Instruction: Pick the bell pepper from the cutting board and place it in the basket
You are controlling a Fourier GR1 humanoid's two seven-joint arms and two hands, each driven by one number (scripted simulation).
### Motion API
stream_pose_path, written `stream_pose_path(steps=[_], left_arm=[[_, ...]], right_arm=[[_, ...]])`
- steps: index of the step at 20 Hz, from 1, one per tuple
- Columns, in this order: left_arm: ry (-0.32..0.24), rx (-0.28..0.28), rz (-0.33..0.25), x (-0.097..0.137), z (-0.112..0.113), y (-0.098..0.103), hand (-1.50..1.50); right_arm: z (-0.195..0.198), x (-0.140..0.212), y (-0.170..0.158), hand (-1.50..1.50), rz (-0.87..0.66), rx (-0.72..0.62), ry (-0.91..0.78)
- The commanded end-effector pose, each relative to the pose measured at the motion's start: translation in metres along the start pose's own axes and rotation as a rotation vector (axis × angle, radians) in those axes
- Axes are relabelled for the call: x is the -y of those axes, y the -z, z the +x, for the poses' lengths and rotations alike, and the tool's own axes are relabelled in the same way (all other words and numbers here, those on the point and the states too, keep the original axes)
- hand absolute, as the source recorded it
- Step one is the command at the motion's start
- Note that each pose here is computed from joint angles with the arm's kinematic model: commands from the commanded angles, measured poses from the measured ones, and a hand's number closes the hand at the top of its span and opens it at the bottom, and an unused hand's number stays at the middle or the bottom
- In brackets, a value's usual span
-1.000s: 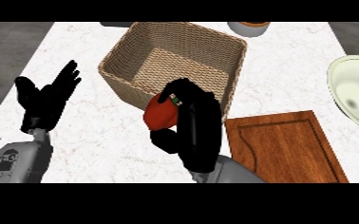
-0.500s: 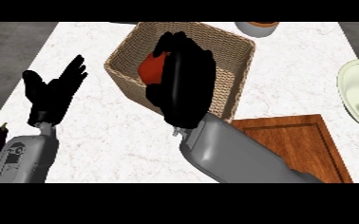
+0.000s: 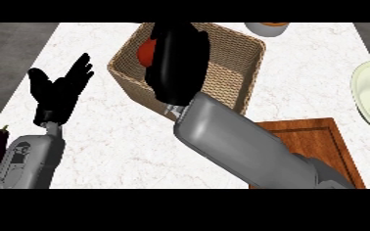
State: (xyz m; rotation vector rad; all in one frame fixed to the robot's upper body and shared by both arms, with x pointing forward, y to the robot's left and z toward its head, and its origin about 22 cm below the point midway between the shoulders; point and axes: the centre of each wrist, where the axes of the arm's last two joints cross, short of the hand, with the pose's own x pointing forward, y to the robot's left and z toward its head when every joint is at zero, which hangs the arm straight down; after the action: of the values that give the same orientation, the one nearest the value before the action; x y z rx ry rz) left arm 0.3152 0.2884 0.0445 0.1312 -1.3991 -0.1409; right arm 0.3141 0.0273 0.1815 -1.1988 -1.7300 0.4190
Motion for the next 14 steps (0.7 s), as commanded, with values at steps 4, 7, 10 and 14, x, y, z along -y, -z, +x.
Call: stream_pose_path(steps=[4, 7, 10, 14], left_arm=[[-0.015, -0.011, 0.011, -0.006, -0.005, -0.001, 0.0], [0.0, 0.0, 0.025, -0.017, -0.003, 0.0, 0.0], [0.0, -0.004, 0.014, -0.004, -0.009, 0.001, 0.0], [0.004, -0.008, 0.018, -0.005, -0.009, -0.002, 0.0]], right_arm=[[-0.006, -0.012, 0.02, 1.5, -0.118, -0.303, 0.045], [-0.028, -0.025, 0.014, -1.5, -0.072, -0.382, 0.087], [-0.021, -0.028, 0.021, -1.5, -0.07, -0.37, 0.056], [-0.016, -0.029, 0.019, -1.5, -0.058, -0.305, 0.123]])
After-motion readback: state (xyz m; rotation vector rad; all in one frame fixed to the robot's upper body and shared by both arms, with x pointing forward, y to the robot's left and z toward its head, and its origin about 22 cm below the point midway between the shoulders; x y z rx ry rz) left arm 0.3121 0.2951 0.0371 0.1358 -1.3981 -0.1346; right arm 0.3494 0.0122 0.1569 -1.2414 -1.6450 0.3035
